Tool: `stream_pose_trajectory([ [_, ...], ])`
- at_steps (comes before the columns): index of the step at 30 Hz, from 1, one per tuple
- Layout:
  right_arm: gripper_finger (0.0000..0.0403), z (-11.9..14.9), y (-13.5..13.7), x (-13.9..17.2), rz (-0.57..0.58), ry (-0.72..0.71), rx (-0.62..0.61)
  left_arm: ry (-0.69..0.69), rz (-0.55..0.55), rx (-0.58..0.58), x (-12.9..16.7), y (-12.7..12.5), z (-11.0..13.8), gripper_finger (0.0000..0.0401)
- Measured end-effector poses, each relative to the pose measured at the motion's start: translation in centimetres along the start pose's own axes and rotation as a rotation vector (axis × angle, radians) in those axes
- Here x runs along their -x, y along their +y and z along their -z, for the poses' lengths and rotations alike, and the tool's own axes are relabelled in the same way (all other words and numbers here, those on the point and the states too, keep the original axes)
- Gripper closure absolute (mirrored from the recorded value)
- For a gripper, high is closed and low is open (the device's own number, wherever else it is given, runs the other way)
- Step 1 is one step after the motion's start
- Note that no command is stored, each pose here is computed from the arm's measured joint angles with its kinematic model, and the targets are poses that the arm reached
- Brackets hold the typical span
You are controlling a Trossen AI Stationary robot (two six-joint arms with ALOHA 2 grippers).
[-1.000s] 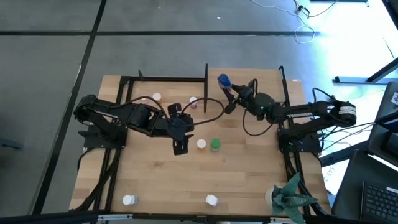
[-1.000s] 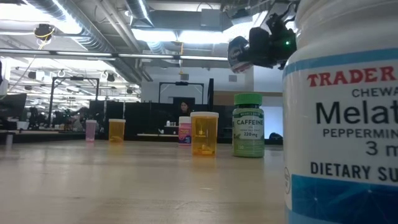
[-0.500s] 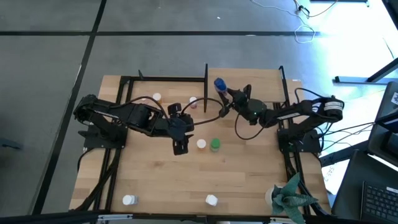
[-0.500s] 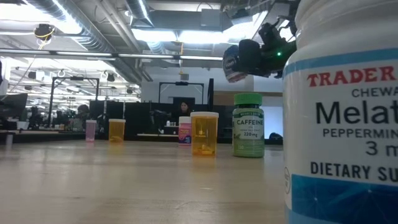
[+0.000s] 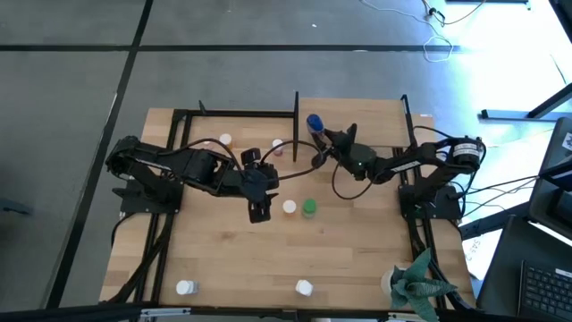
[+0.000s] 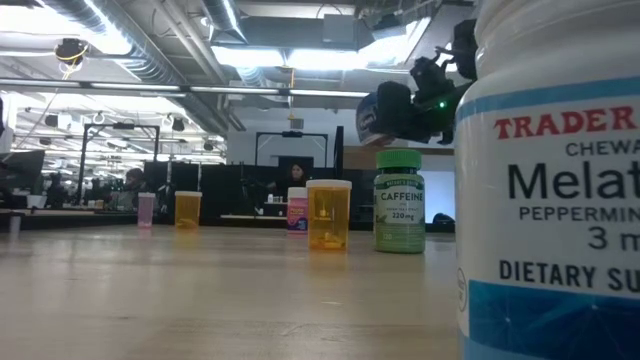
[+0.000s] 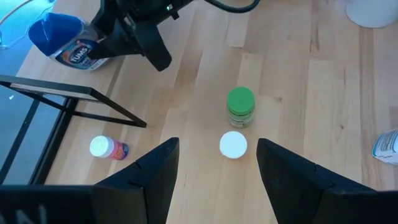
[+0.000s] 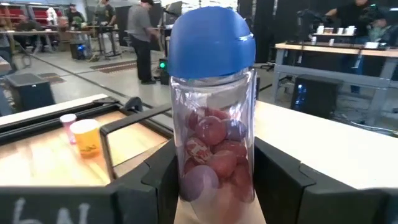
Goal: Pick and place medicine bottles onto shelf by color
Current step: Put the blue medicine bottle on the shelf
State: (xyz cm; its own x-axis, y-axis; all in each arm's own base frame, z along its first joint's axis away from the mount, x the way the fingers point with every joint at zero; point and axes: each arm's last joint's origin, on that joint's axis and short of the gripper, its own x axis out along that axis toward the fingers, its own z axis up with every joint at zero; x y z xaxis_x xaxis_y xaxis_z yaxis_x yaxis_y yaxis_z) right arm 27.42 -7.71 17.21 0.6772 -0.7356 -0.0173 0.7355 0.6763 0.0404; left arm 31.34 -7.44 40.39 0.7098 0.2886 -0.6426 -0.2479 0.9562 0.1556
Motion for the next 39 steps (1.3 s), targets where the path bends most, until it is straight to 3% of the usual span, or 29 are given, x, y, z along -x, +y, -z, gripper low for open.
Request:
stream_pose_trajectory([
  [11,0.0229,0.4,0.04,-0.17,0.026,-0.007,-0.018,0.0,0.0,0.001,0.0,0.0,0.0,0.0191],
  [26,0.0174,0.65,0.02,-0.17,0.025,0.009,-0.006,0.0,0.0,0.001,0.0,0.0,0.0,0.0191],
  [39,0.0171,-0.33,0.16,0.12,0.054,-0.053,0.052,0.0,0.0,0.001,0.0,0.0,0.0,0.0191],
])
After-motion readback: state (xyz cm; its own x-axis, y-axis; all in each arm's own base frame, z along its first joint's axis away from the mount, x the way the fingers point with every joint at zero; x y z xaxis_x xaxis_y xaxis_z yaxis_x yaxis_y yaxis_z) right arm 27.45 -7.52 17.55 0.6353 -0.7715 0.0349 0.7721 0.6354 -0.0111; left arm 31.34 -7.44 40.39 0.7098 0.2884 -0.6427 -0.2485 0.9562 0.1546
